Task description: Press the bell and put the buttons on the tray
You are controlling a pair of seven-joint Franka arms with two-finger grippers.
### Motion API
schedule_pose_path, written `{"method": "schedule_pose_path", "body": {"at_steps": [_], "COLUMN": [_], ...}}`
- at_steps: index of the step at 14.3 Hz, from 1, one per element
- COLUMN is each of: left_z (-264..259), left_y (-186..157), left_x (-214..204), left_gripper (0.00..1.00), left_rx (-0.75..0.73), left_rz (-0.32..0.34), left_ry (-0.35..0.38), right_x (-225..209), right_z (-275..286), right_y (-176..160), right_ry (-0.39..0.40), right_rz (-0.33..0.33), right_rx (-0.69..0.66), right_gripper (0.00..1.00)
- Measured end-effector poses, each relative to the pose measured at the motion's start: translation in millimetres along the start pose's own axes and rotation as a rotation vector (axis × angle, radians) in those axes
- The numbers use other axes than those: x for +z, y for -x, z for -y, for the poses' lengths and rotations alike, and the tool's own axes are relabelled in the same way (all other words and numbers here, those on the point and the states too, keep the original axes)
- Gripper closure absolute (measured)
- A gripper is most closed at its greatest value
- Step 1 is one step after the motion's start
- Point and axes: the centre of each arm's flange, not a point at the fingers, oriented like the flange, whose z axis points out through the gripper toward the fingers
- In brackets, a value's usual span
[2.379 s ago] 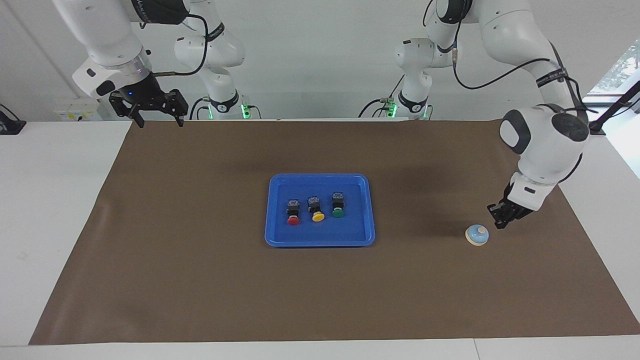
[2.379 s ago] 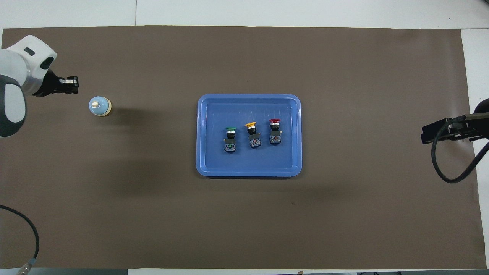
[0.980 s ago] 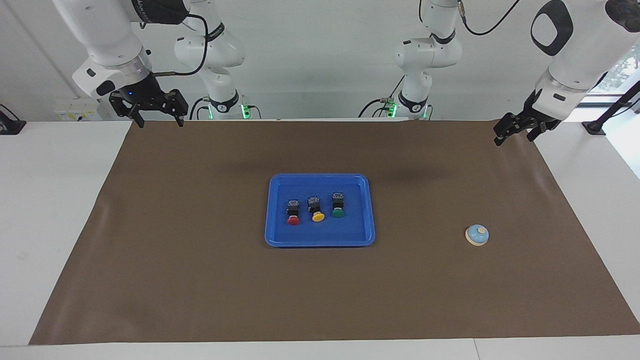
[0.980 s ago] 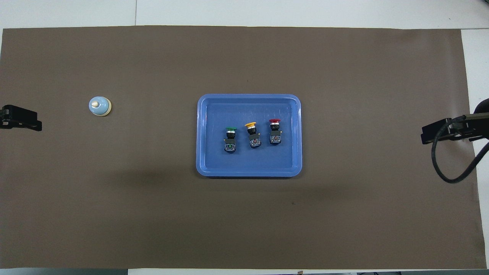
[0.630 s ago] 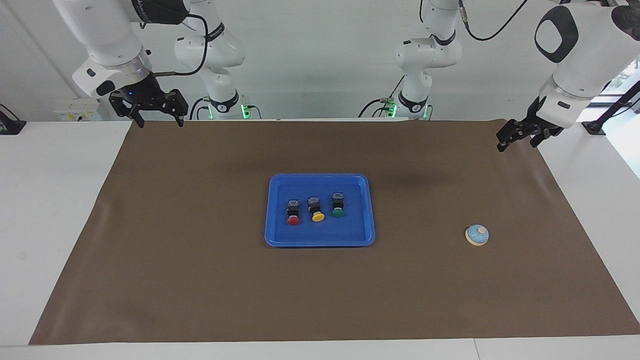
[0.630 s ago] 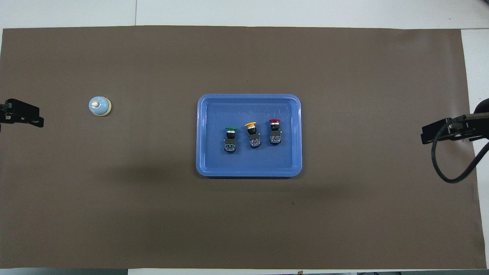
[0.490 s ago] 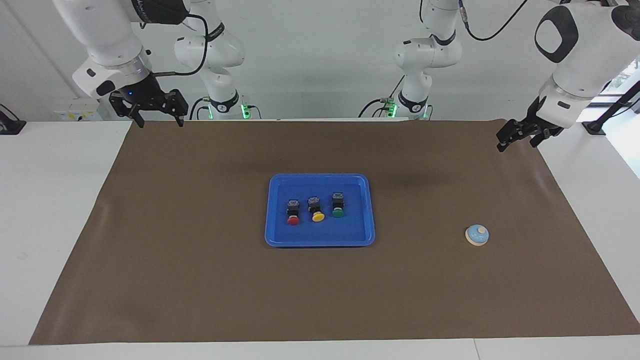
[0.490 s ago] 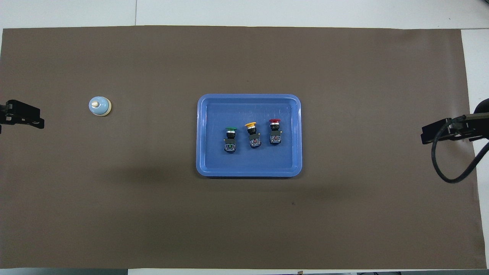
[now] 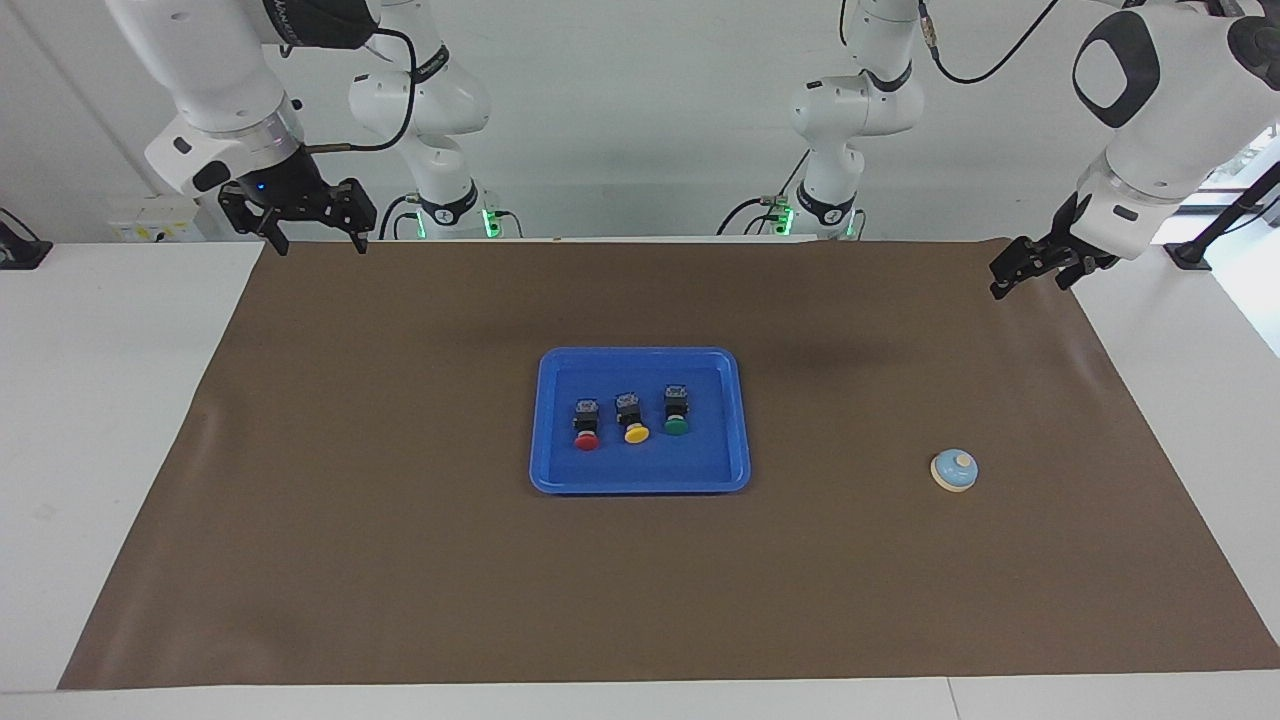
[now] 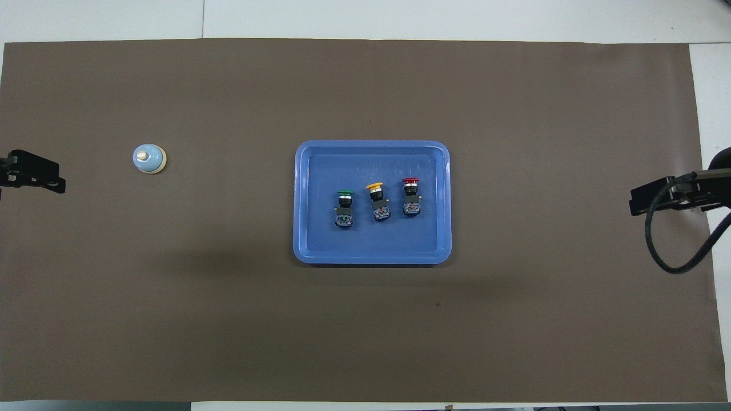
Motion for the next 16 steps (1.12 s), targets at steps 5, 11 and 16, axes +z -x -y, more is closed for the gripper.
{"method": "schedule_pose_path", "body": {"at_steps": [5,11,16], "left_z": [-5.8,-10.1,-6.6], "left_y": [0.2,0.8,-0.4], "left_x": [-0.4,-4.4,-4.8], "left_gripper": [0.0,0.0,0.0], "left_rx": [0.009,0.016,0.011], "left_rz": [-0.001,-0.01,-0.02], "left_ry": [0.008,0.015,0.016], "right_x": [0.0,0.0,0.0], "right_z": [0.0,0.0,0.0], "right_y": [0.0,0.0,0.0], "right_ry": [0.0,0.0,0.0], "right_rz": [0.0,0.0,0.0], "right_rx": [0.0,0.0,0.0], "right_gripper": [0.0,0.0,0.0]}}
